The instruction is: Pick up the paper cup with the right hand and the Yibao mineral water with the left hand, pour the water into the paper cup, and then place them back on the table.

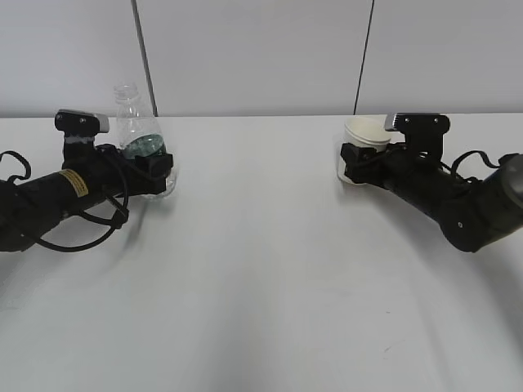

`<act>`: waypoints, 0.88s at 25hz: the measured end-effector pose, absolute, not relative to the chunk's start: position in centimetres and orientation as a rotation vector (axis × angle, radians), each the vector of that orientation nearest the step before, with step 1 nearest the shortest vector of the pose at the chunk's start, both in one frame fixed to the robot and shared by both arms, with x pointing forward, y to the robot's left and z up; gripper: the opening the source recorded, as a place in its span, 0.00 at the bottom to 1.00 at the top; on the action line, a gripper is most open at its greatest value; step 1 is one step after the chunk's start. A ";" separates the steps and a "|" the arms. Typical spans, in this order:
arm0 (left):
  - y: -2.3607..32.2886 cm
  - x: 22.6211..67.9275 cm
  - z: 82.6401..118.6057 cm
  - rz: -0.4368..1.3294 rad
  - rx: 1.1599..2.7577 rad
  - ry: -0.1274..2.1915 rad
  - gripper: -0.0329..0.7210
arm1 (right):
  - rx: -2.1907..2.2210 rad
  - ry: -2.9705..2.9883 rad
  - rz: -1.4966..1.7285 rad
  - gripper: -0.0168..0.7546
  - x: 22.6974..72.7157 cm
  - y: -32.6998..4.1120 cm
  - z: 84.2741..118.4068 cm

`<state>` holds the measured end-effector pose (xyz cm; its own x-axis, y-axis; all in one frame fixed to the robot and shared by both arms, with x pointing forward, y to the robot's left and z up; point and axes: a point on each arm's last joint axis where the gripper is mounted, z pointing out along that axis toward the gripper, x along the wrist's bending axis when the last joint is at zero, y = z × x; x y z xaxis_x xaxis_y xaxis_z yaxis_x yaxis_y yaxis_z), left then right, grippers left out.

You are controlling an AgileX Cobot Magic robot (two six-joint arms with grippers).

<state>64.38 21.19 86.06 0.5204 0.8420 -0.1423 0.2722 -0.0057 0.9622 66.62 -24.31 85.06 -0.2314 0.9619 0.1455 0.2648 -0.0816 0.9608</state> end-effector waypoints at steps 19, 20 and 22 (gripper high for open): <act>21.2 64.4 86.0 0.591 1.563 0.991 0.51 | 1.327 1.536 1.348 0.73 66.6 -24.3 84.8; 21.2 64.4 86.0 0.591 1.563 0.991 0.51 | 1.326 1.536 1.347 0.73 66.6 -24.3 84.8; 21.2 64.4 86.0 0.591 1.563 0.991 0.51 | 1.322 1.539 1.346 0.74 66.6 -24.3 84.8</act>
